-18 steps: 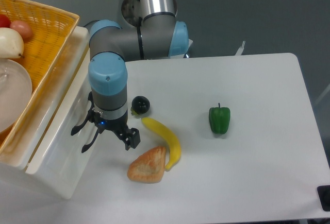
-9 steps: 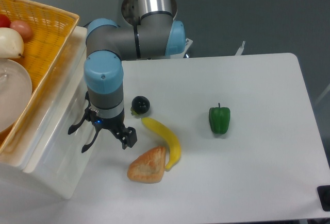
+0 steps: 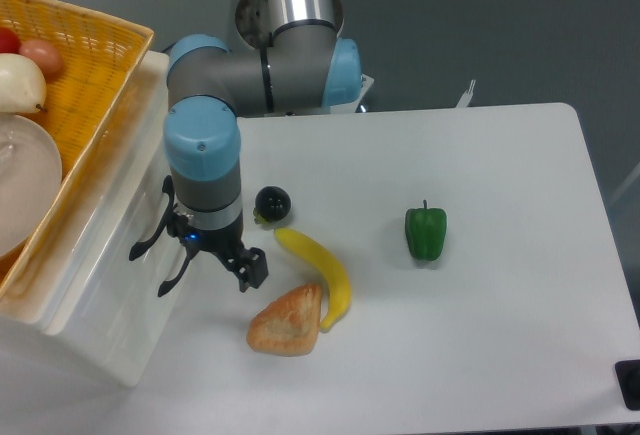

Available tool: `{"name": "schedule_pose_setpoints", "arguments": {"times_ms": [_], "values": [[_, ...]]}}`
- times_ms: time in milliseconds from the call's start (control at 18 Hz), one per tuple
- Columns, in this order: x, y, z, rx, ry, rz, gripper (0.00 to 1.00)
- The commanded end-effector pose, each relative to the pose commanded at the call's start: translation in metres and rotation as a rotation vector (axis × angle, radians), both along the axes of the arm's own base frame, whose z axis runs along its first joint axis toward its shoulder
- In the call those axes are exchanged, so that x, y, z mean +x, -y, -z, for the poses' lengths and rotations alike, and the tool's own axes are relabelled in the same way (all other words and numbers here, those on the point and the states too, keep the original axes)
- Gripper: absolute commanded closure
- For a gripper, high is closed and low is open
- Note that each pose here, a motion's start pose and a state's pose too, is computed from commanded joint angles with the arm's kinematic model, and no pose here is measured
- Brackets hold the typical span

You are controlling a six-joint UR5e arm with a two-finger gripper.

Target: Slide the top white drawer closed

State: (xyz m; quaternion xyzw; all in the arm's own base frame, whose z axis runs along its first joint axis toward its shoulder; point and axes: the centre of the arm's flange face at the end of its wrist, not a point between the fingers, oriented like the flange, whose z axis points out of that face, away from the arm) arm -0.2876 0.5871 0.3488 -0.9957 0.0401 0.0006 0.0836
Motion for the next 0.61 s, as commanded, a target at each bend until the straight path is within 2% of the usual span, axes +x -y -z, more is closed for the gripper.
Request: {"name": "schedule_pose_setpoints", "arguments": {"times_ms": [333,611], "values": [[-0.056,0.031,-0.005,0.006,-0.027,0.035,0.00],[-0.079,0.048,-0.004,-0.019,-0.074,0.181,0.00]]}}
